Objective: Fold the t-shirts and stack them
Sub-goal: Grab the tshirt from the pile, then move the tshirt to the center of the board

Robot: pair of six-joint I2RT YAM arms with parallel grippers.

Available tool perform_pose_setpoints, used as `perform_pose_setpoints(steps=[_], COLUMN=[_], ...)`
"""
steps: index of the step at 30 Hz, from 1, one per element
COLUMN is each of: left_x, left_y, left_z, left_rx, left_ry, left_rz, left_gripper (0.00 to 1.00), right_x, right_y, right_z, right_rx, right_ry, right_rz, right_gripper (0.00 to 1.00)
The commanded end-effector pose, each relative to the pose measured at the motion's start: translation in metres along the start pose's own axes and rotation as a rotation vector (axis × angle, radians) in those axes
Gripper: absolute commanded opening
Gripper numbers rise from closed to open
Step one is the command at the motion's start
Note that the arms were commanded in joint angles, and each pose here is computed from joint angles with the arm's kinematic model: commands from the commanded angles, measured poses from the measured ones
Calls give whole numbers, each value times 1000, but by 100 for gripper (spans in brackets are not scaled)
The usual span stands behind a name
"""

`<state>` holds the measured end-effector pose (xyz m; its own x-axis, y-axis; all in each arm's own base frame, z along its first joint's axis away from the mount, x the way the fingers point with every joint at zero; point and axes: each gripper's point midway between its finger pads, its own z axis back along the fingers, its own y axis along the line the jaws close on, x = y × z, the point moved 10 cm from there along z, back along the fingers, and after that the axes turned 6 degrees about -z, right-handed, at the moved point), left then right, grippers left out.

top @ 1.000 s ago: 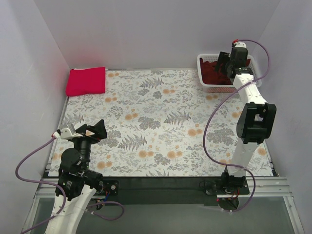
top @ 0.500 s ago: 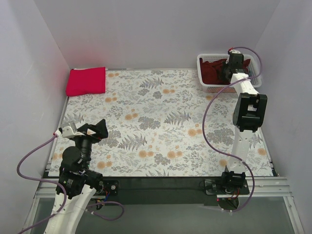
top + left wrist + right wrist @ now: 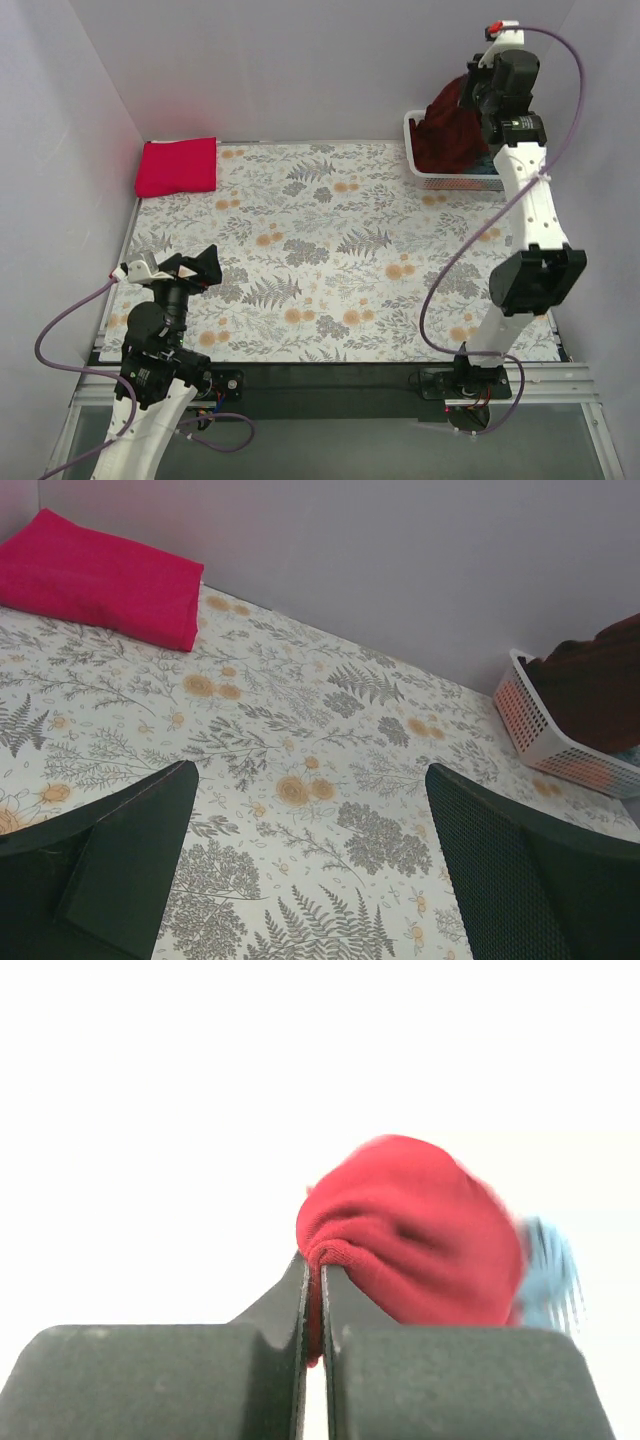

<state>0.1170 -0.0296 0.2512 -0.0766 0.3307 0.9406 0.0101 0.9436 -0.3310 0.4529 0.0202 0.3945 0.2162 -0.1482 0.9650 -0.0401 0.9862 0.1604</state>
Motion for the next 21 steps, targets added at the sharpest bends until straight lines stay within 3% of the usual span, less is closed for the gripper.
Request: perform_pose_setpoints(steps=[1, 5, 12, 15, 19, 21], left_x=[1, 2, 4, 4, 3, 3], left_y=[0, -1, -1, -1, -1, -1], left_z=[2, 4, 6, 6, 6, 6], left_rx=[-19, -25, -26, -28, -29, -34], left_ry=[-6, -13, -19, -18, -11, -7], left_rz=[-12, -7, -2, -1, -5, -4], left_gripper=[98, 98, 98, 98, 98, 98], right_x=[89, 119, 127, 96, 48, -10], right_y=[55, 93, 153, 161, 156, 148], right_z=[91, 157, 220, 215, 191, 165], right_rx=[228, 491, 1013, 1058, 993, 930], right_ry=[-303, -452, -547, -486, -358, -200], right_rz=[52, 37, -8, -36, -88, -129], right_gripper=[1, 1, 1, 2, 2, 2])
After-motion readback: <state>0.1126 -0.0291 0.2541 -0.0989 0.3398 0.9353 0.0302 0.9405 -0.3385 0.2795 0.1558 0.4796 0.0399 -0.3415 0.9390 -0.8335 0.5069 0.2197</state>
